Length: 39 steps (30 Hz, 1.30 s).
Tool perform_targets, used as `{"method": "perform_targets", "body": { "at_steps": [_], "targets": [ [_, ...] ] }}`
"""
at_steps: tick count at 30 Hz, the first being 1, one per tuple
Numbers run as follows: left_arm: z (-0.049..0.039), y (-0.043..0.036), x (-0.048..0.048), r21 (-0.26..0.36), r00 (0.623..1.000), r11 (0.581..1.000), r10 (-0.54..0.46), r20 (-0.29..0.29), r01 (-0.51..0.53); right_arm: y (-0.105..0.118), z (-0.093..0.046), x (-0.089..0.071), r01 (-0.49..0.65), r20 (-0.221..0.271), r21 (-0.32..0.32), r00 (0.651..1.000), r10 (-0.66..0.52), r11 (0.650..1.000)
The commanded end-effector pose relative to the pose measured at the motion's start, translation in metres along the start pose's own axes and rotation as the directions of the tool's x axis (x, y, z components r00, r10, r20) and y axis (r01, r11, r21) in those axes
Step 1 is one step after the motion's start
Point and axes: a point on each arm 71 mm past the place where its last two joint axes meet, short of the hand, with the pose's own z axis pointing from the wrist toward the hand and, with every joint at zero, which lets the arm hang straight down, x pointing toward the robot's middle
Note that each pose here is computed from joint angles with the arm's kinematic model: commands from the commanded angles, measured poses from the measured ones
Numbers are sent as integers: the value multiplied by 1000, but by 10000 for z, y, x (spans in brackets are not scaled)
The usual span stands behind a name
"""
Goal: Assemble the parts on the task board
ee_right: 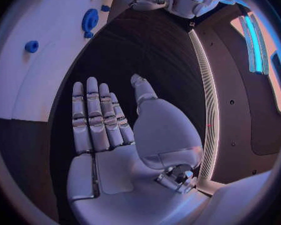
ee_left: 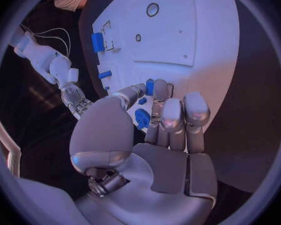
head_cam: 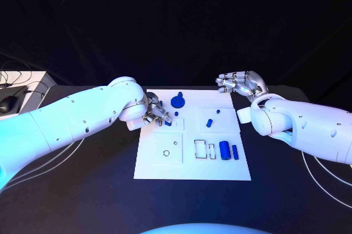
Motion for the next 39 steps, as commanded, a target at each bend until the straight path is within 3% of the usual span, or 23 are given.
{"method": "perform_targets", "body": {
  "at_steps": [1,39],
  "targets": [
    [3,-12,17,-3,1000,1000,29,-12,-29,9,1,13,-4,-14,-10,1000,4,1000],
    [49,-119,68,18,1000,1000,11,0,-11,12,-6,13,-5,-16,-10,1000,5,1000]
  ]
}}
